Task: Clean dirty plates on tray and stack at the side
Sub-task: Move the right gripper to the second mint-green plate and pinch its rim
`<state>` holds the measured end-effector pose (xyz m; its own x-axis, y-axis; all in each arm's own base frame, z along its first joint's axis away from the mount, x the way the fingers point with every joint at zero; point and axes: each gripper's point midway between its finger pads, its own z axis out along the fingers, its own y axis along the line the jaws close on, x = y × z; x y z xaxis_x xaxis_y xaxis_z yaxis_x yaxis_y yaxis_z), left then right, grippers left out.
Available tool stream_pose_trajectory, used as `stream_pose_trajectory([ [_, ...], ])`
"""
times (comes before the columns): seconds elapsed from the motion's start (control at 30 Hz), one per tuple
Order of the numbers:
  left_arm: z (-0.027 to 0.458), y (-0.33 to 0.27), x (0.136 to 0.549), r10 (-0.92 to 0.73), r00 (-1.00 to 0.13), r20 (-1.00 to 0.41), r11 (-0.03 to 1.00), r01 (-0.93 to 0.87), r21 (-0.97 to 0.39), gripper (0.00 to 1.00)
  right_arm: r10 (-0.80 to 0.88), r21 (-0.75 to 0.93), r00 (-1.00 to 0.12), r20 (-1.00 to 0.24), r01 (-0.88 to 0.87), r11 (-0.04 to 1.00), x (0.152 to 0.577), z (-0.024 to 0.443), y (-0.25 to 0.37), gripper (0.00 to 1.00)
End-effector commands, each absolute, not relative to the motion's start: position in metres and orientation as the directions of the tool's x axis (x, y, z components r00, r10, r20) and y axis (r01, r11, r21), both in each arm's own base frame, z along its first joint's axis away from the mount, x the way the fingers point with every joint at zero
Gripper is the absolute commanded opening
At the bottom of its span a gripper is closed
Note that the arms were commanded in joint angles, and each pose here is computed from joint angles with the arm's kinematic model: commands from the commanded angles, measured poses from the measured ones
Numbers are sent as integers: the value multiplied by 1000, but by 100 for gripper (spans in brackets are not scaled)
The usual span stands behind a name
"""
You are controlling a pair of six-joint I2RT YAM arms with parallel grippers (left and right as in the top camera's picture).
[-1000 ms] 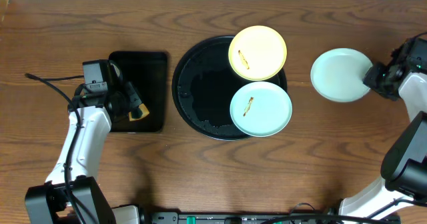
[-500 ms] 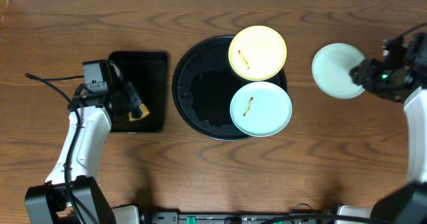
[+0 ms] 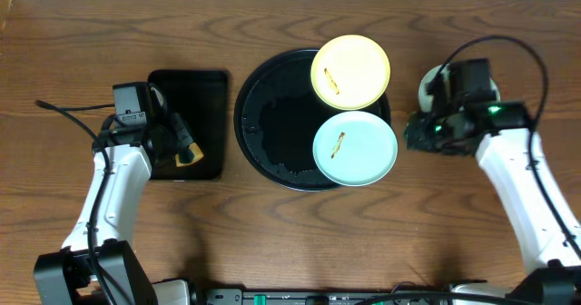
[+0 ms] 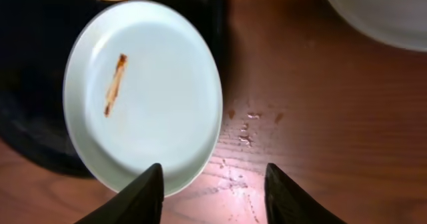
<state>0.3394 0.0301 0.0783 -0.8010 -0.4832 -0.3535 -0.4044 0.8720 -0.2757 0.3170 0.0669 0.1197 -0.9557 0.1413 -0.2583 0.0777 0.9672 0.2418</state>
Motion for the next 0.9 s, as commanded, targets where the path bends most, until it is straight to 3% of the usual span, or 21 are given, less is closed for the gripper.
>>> stream_pose_trajectory([
  [0.0,80,31,341,-478,-803,-355,874,-398,-277,8,214,219,-951,-222,165,962,310,94,66,39],
  [0.1,79,31,341,-478,-803,-355,874,-398,-277,8,254,236,-939,-234,198,951,311,76,67,29],
  [0.33,79,31,340,-478,-804,-353,874,-399,-276,9,274,267,-918,-286,198,943,315,51,69,24],
  [0.87,79,31,340,-479,-804,-353,874,-399,-276,10,219,276,-928,-302,134,952,308,39,91,30],
])
